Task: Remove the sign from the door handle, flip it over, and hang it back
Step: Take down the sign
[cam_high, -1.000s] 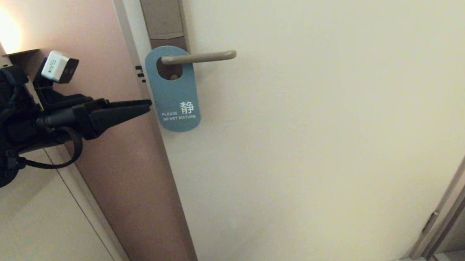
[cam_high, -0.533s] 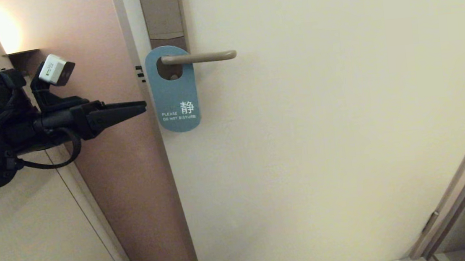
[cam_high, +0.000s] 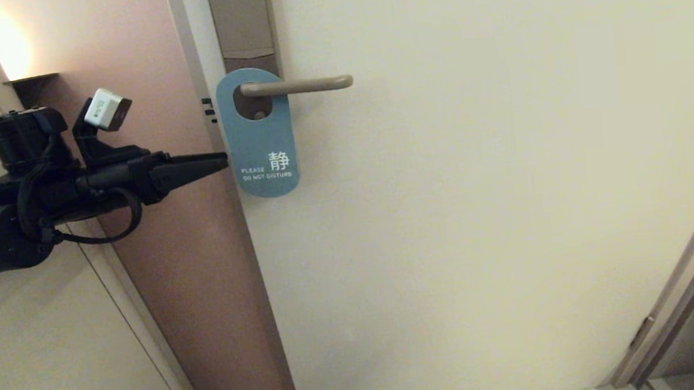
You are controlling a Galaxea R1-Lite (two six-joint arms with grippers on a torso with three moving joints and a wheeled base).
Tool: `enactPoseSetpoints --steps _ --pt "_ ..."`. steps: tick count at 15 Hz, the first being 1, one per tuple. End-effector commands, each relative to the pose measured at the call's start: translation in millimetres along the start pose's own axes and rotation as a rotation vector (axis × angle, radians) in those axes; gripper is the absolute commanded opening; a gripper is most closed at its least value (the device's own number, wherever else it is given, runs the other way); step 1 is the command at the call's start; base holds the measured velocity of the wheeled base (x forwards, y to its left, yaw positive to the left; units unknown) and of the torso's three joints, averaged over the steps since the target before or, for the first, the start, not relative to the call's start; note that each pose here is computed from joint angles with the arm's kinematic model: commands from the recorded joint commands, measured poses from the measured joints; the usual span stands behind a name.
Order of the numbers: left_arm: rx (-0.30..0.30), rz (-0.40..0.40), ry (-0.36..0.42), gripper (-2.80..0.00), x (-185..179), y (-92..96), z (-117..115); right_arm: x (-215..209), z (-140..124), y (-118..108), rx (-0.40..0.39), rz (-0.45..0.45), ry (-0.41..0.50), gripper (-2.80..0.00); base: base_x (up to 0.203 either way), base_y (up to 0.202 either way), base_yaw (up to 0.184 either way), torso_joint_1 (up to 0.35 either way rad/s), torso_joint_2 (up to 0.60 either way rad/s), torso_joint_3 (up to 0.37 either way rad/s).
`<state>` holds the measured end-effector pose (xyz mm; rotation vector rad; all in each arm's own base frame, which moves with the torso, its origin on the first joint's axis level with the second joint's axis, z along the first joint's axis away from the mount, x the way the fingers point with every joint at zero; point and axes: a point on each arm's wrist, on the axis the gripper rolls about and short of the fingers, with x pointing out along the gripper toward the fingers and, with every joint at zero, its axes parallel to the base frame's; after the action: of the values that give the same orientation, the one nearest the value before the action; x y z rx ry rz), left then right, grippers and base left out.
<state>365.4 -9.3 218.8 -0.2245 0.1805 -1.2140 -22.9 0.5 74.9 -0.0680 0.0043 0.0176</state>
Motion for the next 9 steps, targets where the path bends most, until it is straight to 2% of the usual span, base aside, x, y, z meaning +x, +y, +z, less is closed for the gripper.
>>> enactPoseSetpoints --steps 1,9 --pt "-0.009 -0.011 0.006 0.00 3.3 4.6 -3.8 0.1 0.0 0.0 -0.001 0.001 0.001 -2.80 0.000 0.000 0.000 0.000 0.00 0.000" --pt "-0.028 -0.060 0.028 0.00 23.3 4.8 -13.5 0.1 0.0 0.0 -0.001 0.001 0.001 -2.80 0.000 0.000 0.000 0.000 0.00 0.000"
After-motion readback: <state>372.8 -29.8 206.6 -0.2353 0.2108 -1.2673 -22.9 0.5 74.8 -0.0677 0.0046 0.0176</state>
